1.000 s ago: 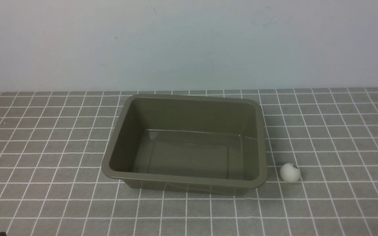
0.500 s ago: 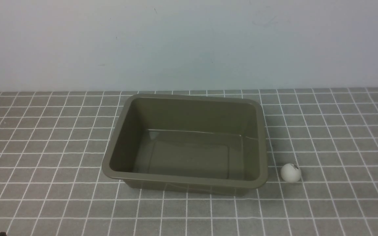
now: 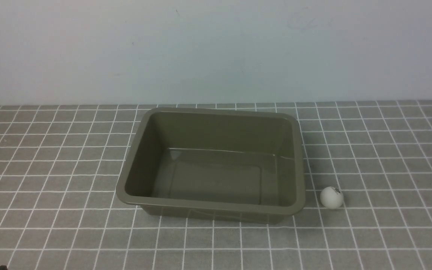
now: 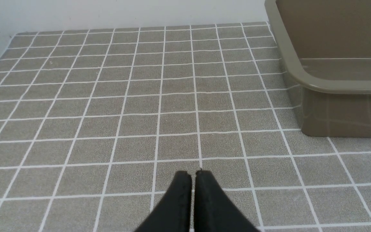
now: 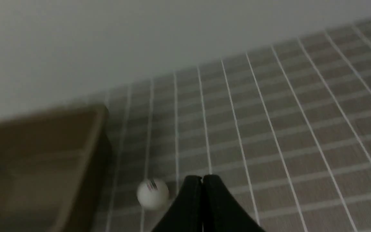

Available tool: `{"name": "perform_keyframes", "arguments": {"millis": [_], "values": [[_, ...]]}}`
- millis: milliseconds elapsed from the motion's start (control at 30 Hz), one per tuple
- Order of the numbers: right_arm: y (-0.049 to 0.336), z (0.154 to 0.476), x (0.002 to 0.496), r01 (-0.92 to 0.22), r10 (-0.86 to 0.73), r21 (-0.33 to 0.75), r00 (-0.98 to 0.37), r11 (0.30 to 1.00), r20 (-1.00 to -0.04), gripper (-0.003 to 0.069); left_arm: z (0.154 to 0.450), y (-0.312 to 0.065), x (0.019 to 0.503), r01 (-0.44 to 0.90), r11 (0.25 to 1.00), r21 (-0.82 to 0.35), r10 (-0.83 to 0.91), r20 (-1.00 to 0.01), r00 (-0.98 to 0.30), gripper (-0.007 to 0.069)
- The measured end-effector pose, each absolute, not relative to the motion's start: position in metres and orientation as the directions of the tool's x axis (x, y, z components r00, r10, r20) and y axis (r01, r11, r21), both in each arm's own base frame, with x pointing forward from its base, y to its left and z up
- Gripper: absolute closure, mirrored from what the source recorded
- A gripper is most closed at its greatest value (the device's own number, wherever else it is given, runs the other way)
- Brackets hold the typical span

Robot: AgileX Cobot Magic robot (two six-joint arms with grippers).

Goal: Put the table tennis balls into the box on the grey coffee tablecloth.
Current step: 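Reach for and grasp a ping pong ball on the table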

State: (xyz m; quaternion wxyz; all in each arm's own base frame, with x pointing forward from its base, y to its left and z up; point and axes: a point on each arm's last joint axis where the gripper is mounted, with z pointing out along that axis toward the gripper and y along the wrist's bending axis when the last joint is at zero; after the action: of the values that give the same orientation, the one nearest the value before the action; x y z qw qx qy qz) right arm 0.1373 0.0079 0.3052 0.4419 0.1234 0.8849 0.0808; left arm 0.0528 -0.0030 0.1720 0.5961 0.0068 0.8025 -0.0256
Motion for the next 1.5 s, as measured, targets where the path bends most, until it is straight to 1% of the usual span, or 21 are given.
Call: {"name": "perform_keyframes", "arguments": {"millis": [67,100,133,200,233,267,567,667,800,833,900,1000,1067,1133,1167,1233,1267,1400,1433,1467,1500], "values": [[0.013,0.302,0.161,0.132,0.236,0.204,-0.713,0.97,-0.66,0.0668,0.172,-0.003,0.053,0.042,0.999,-0.033,-0.02,-0.957,-0.289,0.0626],[0.014,0.298,0.166,0.128,0.225,0.195,-0.742,0.972,-0.632,0.0668,0.172,-0.003,0.053,0.042,0.999,-0.033,-0.02,-0.957,-0.289,0.0626],[0.02,0.294,0.187,0.104,0.191,0.186,-0.816,0.977,-0.546,0.0668,0.172,-0.003,0.053,0.042,0.999,-0.033,-0.02,-0.957,-0.289,0.0626],[0.028,0.288,0.216,0.042,0.131,0.194,-0.873,0.98,-0.47,0.0668,0.172,-0.003,0.053,0.042,0.999,-0.033,-0.02,-0.957,-0.289,0.0626],[0.029,0.288,0.218,0.04,0.131,0.202,-0.877,0.979,-0.462,0.0668,0.172,-0.003,0.053,0.042,0.999,-0.033,-0.02,-0.957,-0.289,0.0626],[0.035,0.278,0.241,0.008,0.1,0.217,-0.905,0.976,-0.415,0.0668,0.172,-0.003,0.053,0.042,0.999,-0.033,-0.02,-0.957,-0.289,0.0626],[0.071,0.244,0.302,-0.087,-0.015,0.217,-0.95,0.972,-0.312,0.0632,0.172,-0.003,0.053,0.042,0.999,-0.033,-0.02,-0.957,-0.289,0.0626],[0.079,0.223,0.324,-0.086,-0.028,0.208,-0.963,0.974,-0.267,0.0538,0.172,-0.003,0.053,0.042,0.999,-0.033,-0.02,-0.957,-0.289,0.0626],[0.082,0.207,0.341,-0.078,-0.023,0.204,-0.965,0.976,-0.261,0.0387,0.172,-0.003,0.053,0.042,0.999,-0.033,-0.02,-0.957,-0.289,0.0626],[0.082,0.205,0.343,-0.077,-0.022,0.203,-0.965,0.976,-0.261,0.0369,0.172,-0.003,0.053,0.042,0.999,-0.033,-0.02,-0.957,-0.289,0.0626],[0.083,0.192,0.351,-0.07,-0.017,0.2,-0.966,0.977,-0.257,0.0257,0.172,-0.003,0.053,0.042,0.999,-0.033,-0.02,-0.957,-0.289,0.0626],[0.084,0.177,0.357,-0.067,-0.019,0.193,-0.97,0.979,-0.241,0.0175,0.172,-0.003,0.053,0.042,0.999,-0.033,-0.02,-0.957,-0.289,0.0626],[0.084,0.165,0.359,-0.061,-0.019,0.19,-0.976,0.98,-0.218,0.0146,0.172,-0.003,0.053,0.042,0.999,-0.033,-0.02,-0.957,-0.289,0.0626],[0.085,0.156,0.36,-0.055,-0.017,0.188,-0.98,0.981,-0.198,0.0148,0.172,-0.003,0.053,0.042,0.999,-0.033,-0.02,-0.957,-0.289,0.0626],[0.085,0.153,0.361,-0.054,-0.018,0.187,-0.981,0.981,-0.191,0.0174,0.172,-0.003,0.053,0.042,0.999,-0.033,-0.02,-0.957,-0.289,0.0626],[0.085,0.15,0.361,-0.057,-0.023,0.183,-0.983,0.982,-0.184,0.0286,0.172,-0.003,0.053,0.042,0.999,-0.033,-0.02,-0.957,-0.289,0.0626],[0.084,0.15,0.361,-0.061,-0.028,0.179,-0.983,0.982,-0.183,0.0316,0.172,-0.003,0.053,0.042,0.999,-0.033,-0.02,-0.957,-0.289,0.0626],[0.083,0.166,0.356,-0.073,-0.039,0.169,-0.98,0.983,-0.197,0.0299,0.172,-0.003,0.053,0.042,0.999,-0.033,-0.02,-0.957,-0.289,0.0626],[0.082,0.186,0.352,-0.081,-0.039,0.176,-0.972,0.981,-0.233,0.0299,0.172,-0.003,0.053,0.042,0.999,-0.033,-0.02,-0.957,-0.289,0.0626],[0.082,0.189,0.351,-0.083,-0.039,0.177,-0.97,0.981,-0.239,0.0299,0.172,-0.003,0.053,0.042,0.999,-0.033,-0.02,-0.957,-0.289,0.0626],[0.084,0.211,0.345,-0.084,-0.022,0.203,-0.957,0.976,-0.288,0.0299,0.172,-0.003,0.053,0.042,0.999,-0.033,-0.02,-0.957,-0.289,0.0626]]}}
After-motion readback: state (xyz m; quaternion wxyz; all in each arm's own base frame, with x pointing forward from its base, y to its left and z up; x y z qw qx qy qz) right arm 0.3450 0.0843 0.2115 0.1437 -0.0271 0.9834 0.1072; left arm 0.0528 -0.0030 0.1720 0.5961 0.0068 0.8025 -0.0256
